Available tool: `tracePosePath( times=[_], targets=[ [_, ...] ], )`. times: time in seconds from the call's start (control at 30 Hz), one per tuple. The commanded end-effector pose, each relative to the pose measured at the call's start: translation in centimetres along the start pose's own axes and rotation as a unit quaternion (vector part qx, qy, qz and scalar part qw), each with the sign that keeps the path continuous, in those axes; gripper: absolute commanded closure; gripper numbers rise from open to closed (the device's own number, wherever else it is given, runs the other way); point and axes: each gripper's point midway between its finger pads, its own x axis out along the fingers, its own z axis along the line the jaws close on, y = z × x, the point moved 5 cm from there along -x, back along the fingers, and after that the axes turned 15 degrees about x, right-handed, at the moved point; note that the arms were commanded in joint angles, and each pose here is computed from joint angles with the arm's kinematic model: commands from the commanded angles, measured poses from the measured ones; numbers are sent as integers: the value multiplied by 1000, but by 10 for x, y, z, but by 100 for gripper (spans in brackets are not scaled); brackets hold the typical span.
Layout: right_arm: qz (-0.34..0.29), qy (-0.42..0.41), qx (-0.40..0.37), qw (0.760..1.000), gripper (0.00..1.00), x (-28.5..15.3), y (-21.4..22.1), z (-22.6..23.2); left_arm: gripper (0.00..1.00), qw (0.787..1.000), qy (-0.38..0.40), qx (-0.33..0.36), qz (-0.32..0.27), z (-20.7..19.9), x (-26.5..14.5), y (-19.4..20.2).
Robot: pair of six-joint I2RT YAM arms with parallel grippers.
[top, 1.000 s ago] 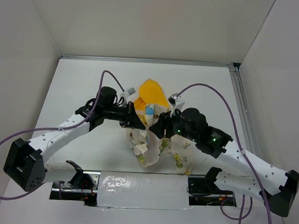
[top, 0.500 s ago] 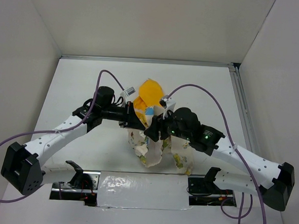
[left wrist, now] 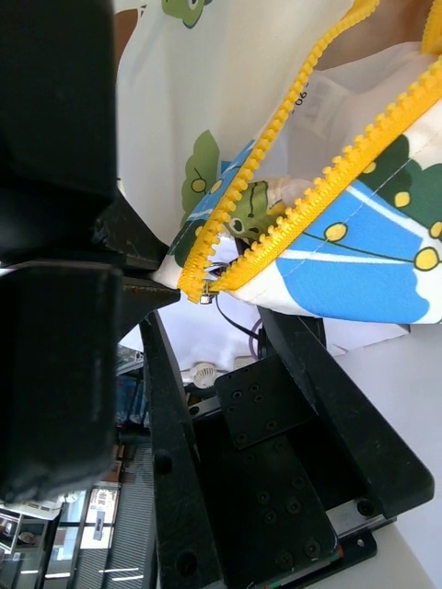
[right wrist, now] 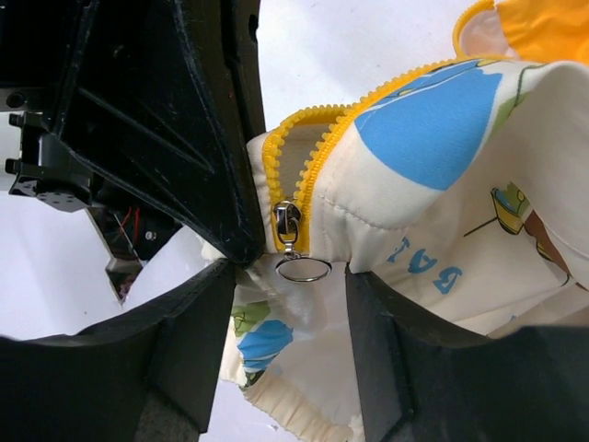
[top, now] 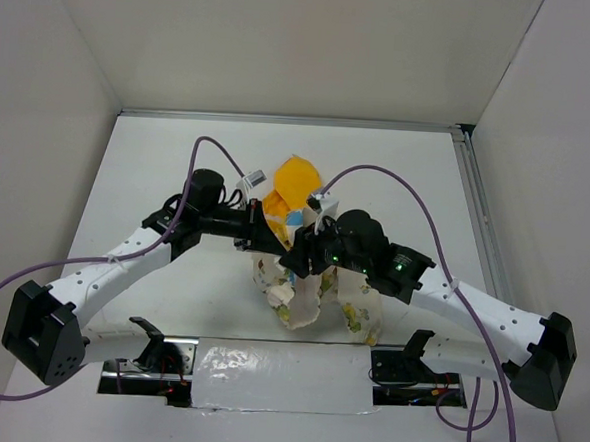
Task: Zip up the jacket
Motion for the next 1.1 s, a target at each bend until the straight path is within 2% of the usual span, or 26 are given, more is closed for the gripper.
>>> tracePosePath(
  times=[0.0,0.07,0.27,0.4,0.6,0.7,0.9,1.07],
  targets=[
    [-63,-57,-24,996,44,-2,-29,25,100,999,38,36,-4,-14,-3,-6],
    [-64,-56,-26,996,48,-2,-29,24,100,999,39,38,-3,-14,-3,-6],
    [-74,-59,-30,995,69,-5,-29,23,100,998,39,44,0,-13,-3,-3],
    [-82,-49,-26,995,75,-9,-30,21,100,999,29,45,0,-10,-3,-2],
    [-94,-31,-18,995,77,-15,-31,16,100,998,20,56,1,-6,-4,2],
    [-97,-29,-17,995,99,-16,-32,15,100,997,23,67,1,-7,-6,3],
    [-95,-47,-21,994,100,-14,-35,22,100,996,29,81,4,-10,-7,5],
    [-102,-16,-12,995,100,-14,-41,17,100,996,23,83,6,-7,-7,6]
  ],
)
